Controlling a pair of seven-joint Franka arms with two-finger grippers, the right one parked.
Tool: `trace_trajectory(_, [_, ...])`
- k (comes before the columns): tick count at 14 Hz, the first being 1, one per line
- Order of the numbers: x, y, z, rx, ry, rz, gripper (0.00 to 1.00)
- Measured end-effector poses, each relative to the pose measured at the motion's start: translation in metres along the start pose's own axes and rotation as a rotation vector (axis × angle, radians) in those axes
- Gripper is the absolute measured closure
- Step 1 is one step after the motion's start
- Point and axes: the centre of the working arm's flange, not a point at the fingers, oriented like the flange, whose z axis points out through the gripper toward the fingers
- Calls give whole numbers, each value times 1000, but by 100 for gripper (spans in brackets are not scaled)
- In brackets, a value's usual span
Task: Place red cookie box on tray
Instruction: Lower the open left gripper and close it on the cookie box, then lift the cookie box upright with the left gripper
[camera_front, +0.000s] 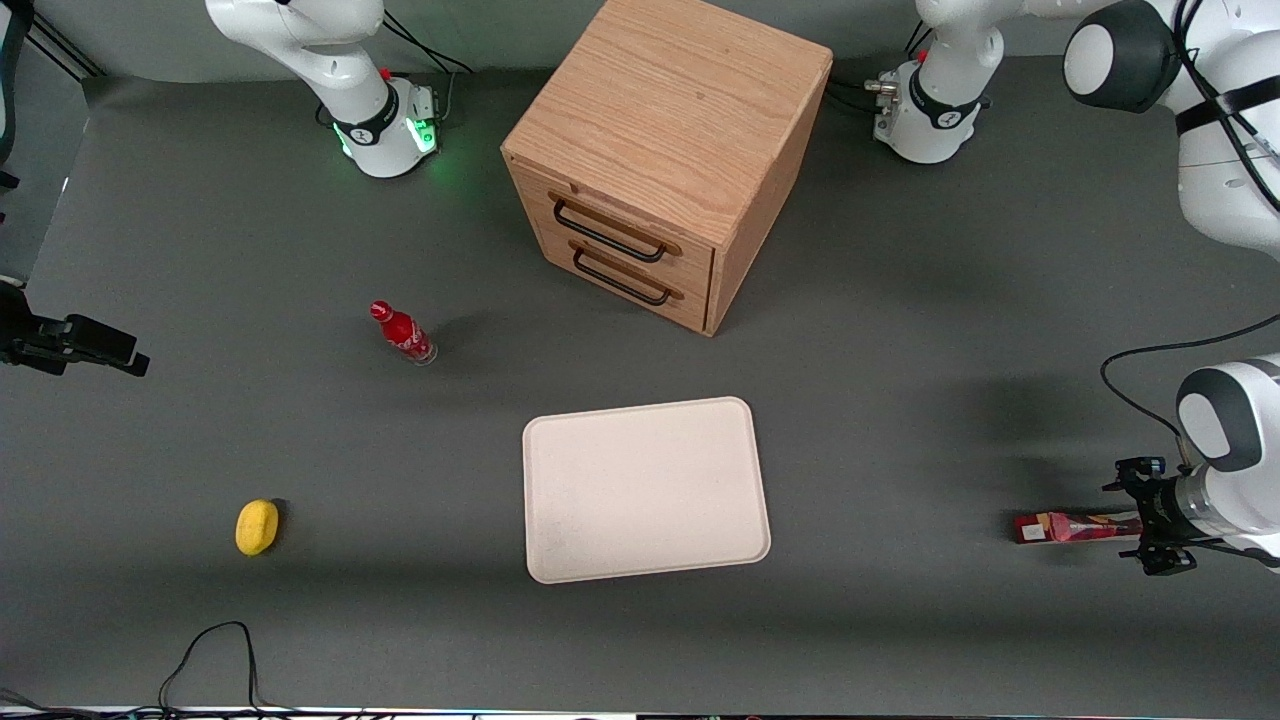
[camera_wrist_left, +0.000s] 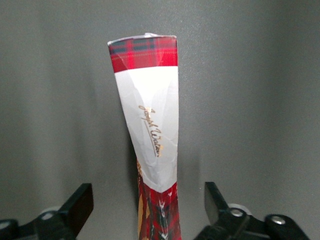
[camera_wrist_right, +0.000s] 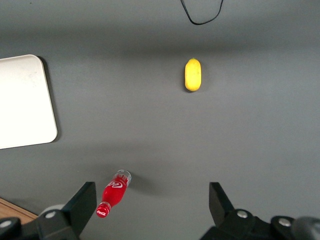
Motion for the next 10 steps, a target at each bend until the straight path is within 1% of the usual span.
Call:
trace_trajectory(1, [0,0,0,1,2,4,7])
trace_trajectory(2, [1,0,0,2,6,10,14])
trace_trajectory(3, [1,0,0,3,10,14,27])
trace_trajectory(6, [1,0,0,5,13,19,61])
trace_trajectory(8, [1,0,0,4,14,20,80])
trace_trajectory(9, [1,0,0,7,14,21,92])
trace_trajectory(10, [1,-1,-1,11,16,23,98])
